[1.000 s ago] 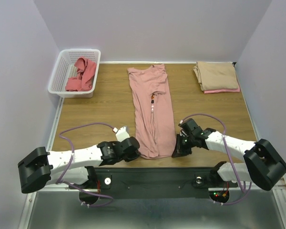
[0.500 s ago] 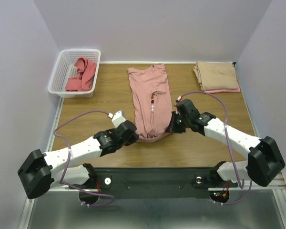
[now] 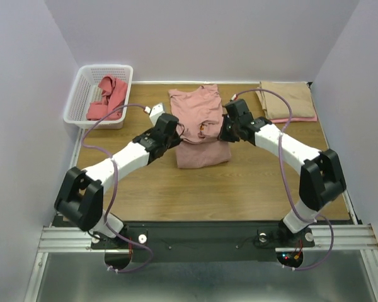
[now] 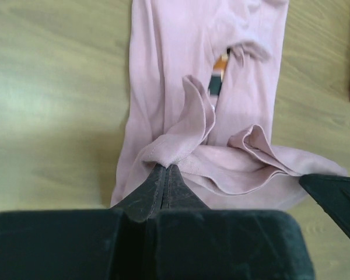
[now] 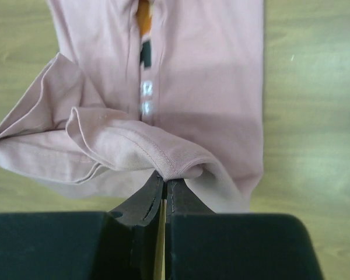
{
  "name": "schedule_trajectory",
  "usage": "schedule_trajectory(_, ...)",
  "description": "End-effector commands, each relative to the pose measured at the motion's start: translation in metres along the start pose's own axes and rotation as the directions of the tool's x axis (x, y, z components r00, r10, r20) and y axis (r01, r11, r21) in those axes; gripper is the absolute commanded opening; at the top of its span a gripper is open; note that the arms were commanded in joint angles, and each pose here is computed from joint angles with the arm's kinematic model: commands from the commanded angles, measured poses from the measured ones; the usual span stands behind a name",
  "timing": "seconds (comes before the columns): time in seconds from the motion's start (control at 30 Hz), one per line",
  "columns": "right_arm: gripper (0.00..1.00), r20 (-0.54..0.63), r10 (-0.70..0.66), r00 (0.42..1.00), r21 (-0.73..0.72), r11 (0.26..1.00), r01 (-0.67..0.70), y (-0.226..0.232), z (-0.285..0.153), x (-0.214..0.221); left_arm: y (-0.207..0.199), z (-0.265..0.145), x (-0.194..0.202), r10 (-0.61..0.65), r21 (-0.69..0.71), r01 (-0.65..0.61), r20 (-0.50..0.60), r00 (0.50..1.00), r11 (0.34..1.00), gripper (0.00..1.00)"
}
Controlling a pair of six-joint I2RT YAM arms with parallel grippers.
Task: Fold and stack the t-shirts
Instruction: Fold the tshirt
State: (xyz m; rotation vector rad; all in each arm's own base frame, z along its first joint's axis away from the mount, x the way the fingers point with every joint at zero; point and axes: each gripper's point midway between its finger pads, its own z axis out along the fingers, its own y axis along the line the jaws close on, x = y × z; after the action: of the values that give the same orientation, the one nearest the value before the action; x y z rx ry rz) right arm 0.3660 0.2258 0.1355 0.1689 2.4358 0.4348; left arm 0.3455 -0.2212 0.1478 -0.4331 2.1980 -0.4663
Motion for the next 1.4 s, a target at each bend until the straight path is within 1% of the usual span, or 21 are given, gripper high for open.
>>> schedule_trajectory(0.0, 0.0, 0.042, 0.003, 0.999, 0.022, 1.0, -0.004, -0.012, 0.021, -0.039, -0.023, 0.017, -0.044, 0.074, 0.038, -0.077, 0.075, 0.994, 0.996, 0.0)
schedule_trajectory(0.13, 0.0, 0.045, 0.018, 0.999, 0.024, 1.0, -0.019, -0.018, 0.035, -0.054, -0.027, 0.042, -0.058, 0.118, 0.033, -0.12, 0.071, 0.99, 0.992, 0.0)
schedule_trajectory(0.23, 0.0, 0.06, 0.011, 0.998, 0.012, 1.0, -0.012, -0.017, 0.041, -0.068, -0.025, 0.061, -0.06, 0.129, 0.021, -0.13, 0.052, 0.99, 0.991, 0.0)
schedule_trajectory(0.37, 0.0, 0.002, -0.042, 0.999, -0.024, 0.999, 0.042, -0.018, 0.067, -0.065, -0.008, 0.087, -0.061, 0.127, -0.009, -0.127, 0.02, 0.992, 0.992, 0.0)
schedule_trajectory(0.5, 0.0, 0.004, -0.043, 0.999, 0.0, 0.999, 0.043, -0.027, 0.082, -0.072, -0.006, 0.11, -0.059, 0.136, -0.012, -0.136, -0.003, 0.991, 0.991, 0.0)
schedule_trajectory(0.53, 0.0, 0.018, -0.038, 0.999, -0.001, 0.999, 0.038, -0.027, 0.084, -0.079, -0.011, 0.114, -0.065, 0.137, -0.006, -0.137, 0.01, 0.991, 0.991, 0.0)
schedule_trajectory(0.7, 0.01, 0.015, -0.024, 1.0, -0.004, 1.0, 0.024, -0.032, 0.1, -0.088, -0.006, 0.144, -0.068, 0.162, -0.018, -0.162, -0.006, 0.987, 0.987, 0.0)
schedule_trajectory(0.83, 0.01, 0.008, -0.019, 1.0, -0.006, 1.0, 0.019, -0.036, 0.109, -0.091, 0.003, 0.156, -0.065, 0.166, -0.029, -0.167, -0.026, 0.986, 0.986, 0.0)
schedule_trajectory(0.93, 0.08, -0.002, -0.017, 1.0, -0.016, 1.0, 0.017, -0.036, 0.114, -0.091, 0.005, 0.159, -0.069, 0.179, -0.038, -0.18, -0.023, 0.984, 0.983, 0.0)
schedule_trajectory(1.0, 0.17, -0.011, -0.025, 1.0, -0.031, 0.999, 0.025, -0.034, 0.118, -0.09, 0.006, 0.158, -0.073, 0.176, -0.051, -0.177, -0.025, 0.984, 0.983, 0.0)
schedule_trajectory(1.03, 0.23, -0.012, -0.023, 1.0, -0.034, 0.999, 0.023, -0.034, 0.119, -0.091, 0.007, 0.157, -0.075, 0.174, -0.057, -0.175, -0.023, 0.985, 0.983, 0.0)
schedule_trajectory(1.07, 0.39, -0.014, -0.025, 1.0, -0.038, 0.999, 0.025, -0.034, 0.12, -0.092, 0.008, 0.154, -0.074, 0.174, -0.064, -0.176, -0.035, 0.984, 0.982, 0.0)
schedule_trajectory(1.1, 0.47, -0.011, -0.025, 1.0, -0.042, 0.999, 0.025, -0.033, 0.12, -0.093, 0.005, 0.152, -0.077, 0.171, -0.063, -0.172, -0.033, 0.985, 0.983, 0.0)
schedule_trajectory(1.13, 0.54, -0.009, -0.023, 1.0, -0.045, 0.999, 0.023, -0.033, 0.119, -0.094, 0.002, 0.149, -0.081, 0.169, -0.056, -0.171, -0.027, 0.985, 0.984, 0.05)
schedule_trajectory(1.17, 0.64, -0.009, -0.024, 1.0, -0.058, 0.998, 0.023, -0.03, 0.116, -0.095, -0.003, 0.142, -0.085, 0.168, -0.04, -0.169, -0.025, 0.986, 0.985, 0.22)
schedule_trajectory(1.2, 0.68, 0.002, -0.025, 1.0, -0.074, 0.997, 0.025, -0.025, 0.108, -0.1, -0.005, 0.138, -0.087, 0.167, -0.034, -0.167, -0.021, 0.986, 0.985, 0.28)
schedule_trajectory(1.23, 0.71, 0.004, -0.024, 1.0, -0.085, 0.996, 0.024, -0.023, 0.103, -0.1, -0.006, 0.134, -0.087, 0.164, -0.028, -0.164, -0.025, 0.986, 0.986, 0.42)
schedule_trajectory(1.27, 0.76, -0.012, -0.026, 1.0, -0.101, 0.995, 0.025, -0.021, 0.1, -0.095, -0.008, 0.129, -0.088, 0.163, -0.021, -0.164, -0.026, 0.986, 0.986, 0.5)
schedule_trajectory(1.3, 0.78, 0.012, -0.03, 0.999, -0.121, 0.992, 0.031, -0.015, 0.085, -0.102, -0.01, 0.119, -0.089, 0.161, -0.006, -0.161, -0.021, 0.987, 0.987, 0.61)
schedule_trajectory(1.33, 1.0, -0.009, -0.032, 0.999, -0.129, 0.991, 0.031, -0.016, 0.081, -0.092, -0.013, 0.114, -0.088, 0.16, 0.013, -0.159, -0.027, 0.987, 0.987, 0.98)
schedule_trajectory(1.37, 1.0, 0.016, -0.033, 0.999, -0.14, 0.99, 0.035, -0.012, 0.071, -0.101, -0.014, 0.109, -0.086, 0.158, 0.02, -0.157, -0.031, 0.987, 0.987, 0.99)
